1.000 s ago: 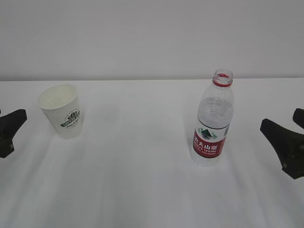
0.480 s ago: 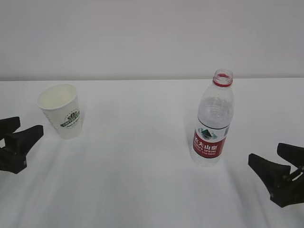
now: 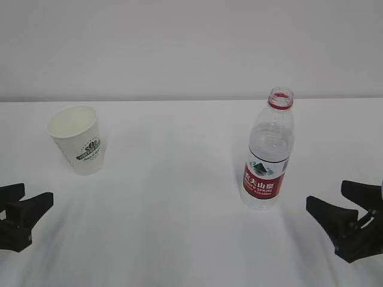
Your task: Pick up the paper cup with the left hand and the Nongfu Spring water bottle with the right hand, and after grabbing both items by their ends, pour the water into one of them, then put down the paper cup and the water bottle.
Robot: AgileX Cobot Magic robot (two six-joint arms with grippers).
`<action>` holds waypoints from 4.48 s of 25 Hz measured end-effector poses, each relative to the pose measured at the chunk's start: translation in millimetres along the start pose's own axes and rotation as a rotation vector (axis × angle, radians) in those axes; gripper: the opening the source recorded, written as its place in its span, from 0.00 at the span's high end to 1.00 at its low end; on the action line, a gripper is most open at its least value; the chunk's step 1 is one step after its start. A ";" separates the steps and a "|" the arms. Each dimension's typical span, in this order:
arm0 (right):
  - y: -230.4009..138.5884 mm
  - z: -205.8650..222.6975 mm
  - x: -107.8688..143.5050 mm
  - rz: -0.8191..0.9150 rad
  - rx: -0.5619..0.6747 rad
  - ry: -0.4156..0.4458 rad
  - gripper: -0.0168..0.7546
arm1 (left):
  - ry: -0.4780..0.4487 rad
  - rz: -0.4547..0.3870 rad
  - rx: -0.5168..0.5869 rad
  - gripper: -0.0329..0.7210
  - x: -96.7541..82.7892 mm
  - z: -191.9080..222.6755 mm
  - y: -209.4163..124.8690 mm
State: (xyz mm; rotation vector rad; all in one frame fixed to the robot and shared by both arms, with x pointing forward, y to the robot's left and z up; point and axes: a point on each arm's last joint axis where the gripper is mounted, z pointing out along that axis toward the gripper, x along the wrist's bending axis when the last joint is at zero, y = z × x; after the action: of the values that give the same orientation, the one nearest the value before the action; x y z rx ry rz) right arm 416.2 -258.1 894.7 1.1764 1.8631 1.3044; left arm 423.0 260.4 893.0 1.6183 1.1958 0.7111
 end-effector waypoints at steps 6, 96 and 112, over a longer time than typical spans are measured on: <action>-1.2 19.7 1.0 -0.047 0.016 0.117 0.22 | -0.014 0.004 0.000 0.36 -1.3 0.2 -0.2; 24.7 116.5 -2.1 -0.183 -0.105 0.350 0.42 | -0.033 0.003 0.020 0.36 -2.5 1.8 -4.4; 27.3 119.8 -12.2 -0.084 -0.108 0.231 0.43 | -0.033 0.003 0.020 0.36 -2.5 1.8 -4.4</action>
State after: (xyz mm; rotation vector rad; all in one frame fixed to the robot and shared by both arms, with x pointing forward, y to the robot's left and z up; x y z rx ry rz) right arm 530.1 -214.0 876.7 0.9140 1.9514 1.5267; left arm 422.0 257.7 888.6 1.6426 1.1804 0.6745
